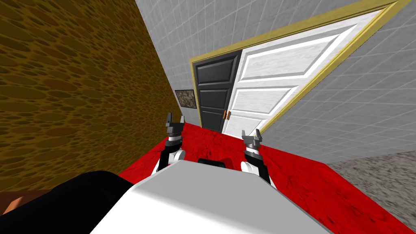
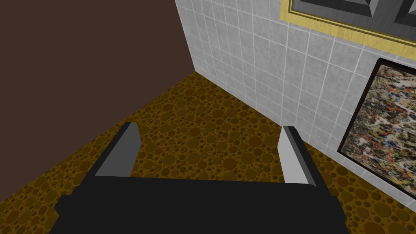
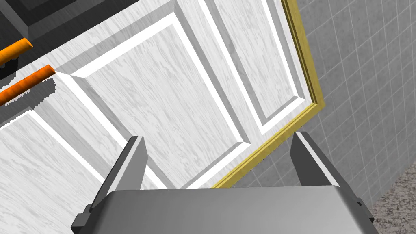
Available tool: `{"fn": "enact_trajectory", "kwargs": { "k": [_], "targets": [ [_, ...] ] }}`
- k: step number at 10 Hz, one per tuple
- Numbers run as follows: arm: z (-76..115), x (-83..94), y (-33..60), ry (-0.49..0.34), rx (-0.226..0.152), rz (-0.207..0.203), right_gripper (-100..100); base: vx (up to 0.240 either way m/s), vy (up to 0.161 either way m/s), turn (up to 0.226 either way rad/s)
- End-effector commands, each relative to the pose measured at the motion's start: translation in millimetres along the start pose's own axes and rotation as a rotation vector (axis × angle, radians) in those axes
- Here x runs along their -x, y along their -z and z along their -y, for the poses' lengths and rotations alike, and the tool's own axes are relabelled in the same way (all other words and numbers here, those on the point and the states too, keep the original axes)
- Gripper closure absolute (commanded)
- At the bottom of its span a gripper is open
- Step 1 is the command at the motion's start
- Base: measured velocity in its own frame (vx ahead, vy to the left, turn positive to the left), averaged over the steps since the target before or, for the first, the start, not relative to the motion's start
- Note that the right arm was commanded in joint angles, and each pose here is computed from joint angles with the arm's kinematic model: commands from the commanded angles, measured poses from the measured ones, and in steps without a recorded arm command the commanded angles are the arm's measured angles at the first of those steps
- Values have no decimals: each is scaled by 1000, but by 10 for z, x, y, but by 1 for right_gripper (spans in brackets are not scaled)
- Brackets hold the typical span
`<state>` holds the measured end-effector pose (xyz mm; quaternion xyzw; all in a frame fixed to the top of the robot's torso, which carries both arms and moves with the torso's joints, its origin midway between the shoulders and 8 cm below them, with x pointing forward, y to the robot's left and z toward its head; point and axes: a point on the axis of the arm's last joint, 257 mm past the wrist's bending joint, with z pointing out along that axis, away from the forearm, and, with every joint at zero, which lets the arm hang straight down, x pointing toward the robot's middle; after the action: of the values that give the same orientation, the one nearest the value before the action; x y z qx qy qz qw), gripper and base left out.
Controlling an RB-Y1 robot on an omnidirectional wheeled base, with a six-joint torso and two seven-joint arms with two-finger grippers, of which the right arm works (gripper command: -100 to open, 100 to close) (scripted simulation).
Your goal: Pull the door open
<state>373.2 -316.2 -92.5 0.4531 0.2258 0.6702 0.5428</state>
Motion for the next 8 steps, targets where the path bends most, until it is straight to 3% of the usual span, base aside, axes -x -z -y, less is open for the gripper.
{"fn": "enact_trajectory", "kwargs": {
  "k": [1, 8],
  "targets": [
    [107, 56, 20, -52, -14, 14, -100, 144, -10, 80],
    [486, 332, 147, -221, -60, 76, -100, 99, -19, 56]
  ]
}}
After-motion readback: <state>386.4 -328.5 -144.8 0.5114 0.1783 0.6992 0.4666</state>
